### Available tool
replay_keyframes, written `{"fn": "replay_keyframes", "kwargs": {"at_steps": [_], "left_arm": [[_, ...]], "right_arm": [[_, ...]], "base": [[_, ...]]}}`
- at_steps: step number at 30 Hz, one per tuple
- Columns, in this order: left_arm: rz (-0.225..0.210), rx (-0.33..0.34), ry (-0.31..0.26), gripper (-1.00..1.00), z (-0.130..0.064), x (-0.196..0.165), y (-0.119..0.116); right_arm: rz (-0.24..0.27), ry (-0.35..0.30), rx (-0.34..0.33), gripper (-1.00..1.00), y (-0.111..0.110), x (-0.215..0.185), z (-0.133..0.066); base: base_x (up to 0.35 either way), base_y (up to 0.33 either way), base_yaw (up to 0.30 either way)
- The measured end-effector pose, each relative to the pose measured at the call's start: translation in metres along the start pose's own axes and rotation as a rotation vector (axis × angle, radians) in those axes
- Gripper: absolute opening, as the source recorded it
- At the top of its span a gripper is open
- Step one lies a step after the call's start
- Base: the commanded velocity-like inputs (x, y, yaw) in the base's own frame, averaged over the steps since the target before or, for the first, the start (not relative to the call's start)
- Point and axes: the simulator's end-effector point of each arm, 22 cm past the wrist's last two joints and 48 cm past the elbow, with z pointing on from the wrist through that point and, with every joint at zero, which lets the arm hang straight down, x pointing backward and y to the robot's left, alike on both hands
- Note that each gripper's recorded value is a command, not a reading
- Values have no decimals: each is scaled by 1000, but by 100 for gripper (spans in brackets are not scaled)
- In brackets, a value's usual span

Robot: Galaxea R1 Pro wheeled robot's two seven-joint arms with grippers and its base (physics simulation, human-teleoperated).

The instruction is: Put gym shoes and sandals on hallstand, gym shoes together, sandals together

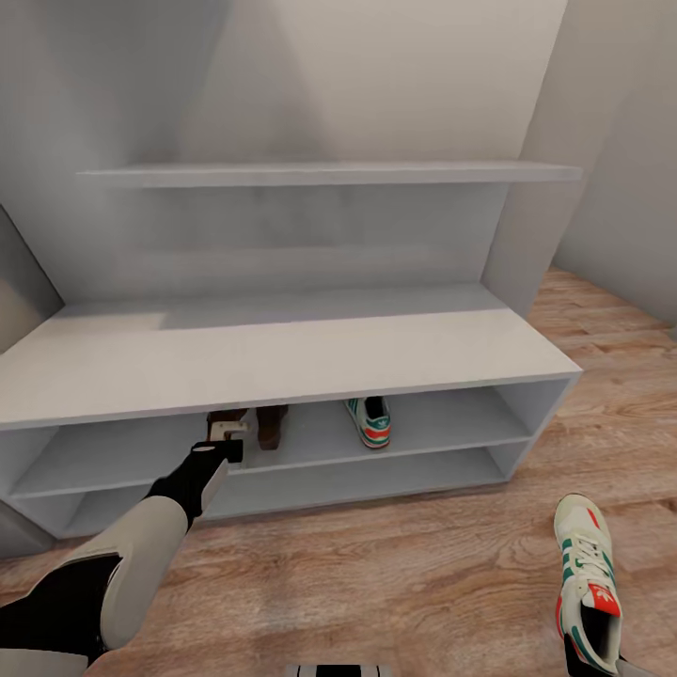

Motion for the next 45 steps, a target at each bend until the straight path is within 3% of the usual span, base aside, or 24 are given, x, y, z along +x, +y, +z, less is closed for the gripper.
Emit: {"fn": "replay_keyframes", "kwargs": {"at_steps": [39, 40, 45], "left_arm": [[0, 3, 0, -100, 0, 1, -2], [-1, 3, 0, 100, 0, 1, -2], [-1, 2, 3, 100, 0, 1, -1]], "right_arm": [[0, 0, 0, -100, 0, 0, 0], [0, 0, 0, -100, 0, 0, 0], [0, 0, 0, -100, 0, 0, 0]], "base": [[40, 0, 0], [0, 0, 0], [0, 0, 0]]}}
